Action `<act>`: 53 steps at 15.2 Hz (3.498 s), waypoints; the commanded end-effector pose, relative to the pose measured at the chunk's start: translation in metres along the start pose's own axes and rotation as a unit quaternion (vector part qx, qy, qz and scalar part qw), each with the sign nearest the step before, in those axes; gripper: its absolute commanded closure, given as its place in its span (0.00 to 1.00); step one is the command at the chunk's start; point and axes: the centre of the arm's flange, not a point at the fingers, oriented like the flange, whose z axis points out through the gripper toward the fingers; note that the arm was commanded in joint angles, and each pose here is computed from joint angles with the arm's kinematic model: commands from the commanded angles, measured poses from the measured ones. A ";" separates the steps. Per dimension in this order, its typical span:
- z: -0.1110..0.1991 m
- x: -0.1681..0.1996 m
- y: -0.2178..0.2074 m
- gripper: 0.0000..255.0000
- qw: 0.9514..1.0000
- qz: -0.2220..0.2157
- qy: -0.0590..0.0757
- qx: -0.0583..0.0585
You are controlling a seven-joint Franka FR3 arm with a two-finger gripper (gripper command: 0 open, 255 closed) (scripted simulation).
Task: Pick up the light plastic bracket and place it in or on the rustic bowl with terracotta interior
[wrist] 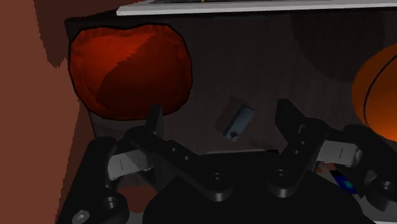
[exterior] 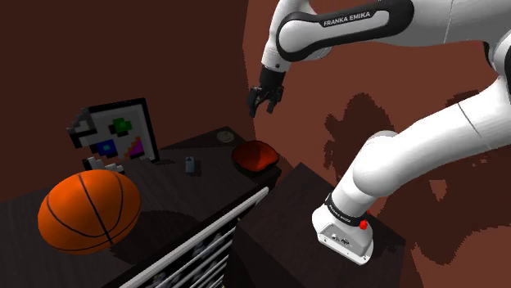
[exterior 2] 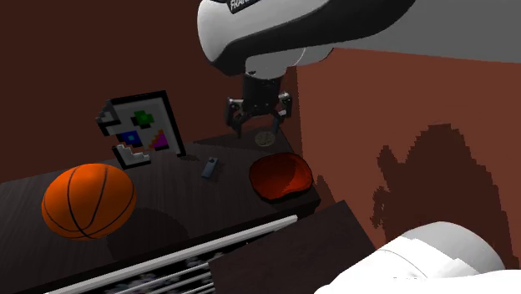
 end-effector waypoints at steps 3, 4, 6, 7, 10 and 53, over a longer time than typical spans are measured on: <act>0.042 0.025 -0.018 0.00 1.000 0.022 0.010 0.008; 0.052 0.031 -0.022 0.00 0.999 0.028 0.012 0.009; 0.071 0.045 -0.030 0.00 0.999 0.038 0.017 0.013; 0.081 0.051 -0.034 0.00 0.999 0.044 0.019 0.015; 0.110 0.073 -0.046 0.00 0.998 0.060 0.025 0.020; 0.323 0.226 -0.116 1.00 0.984 0.159 0.064 0.054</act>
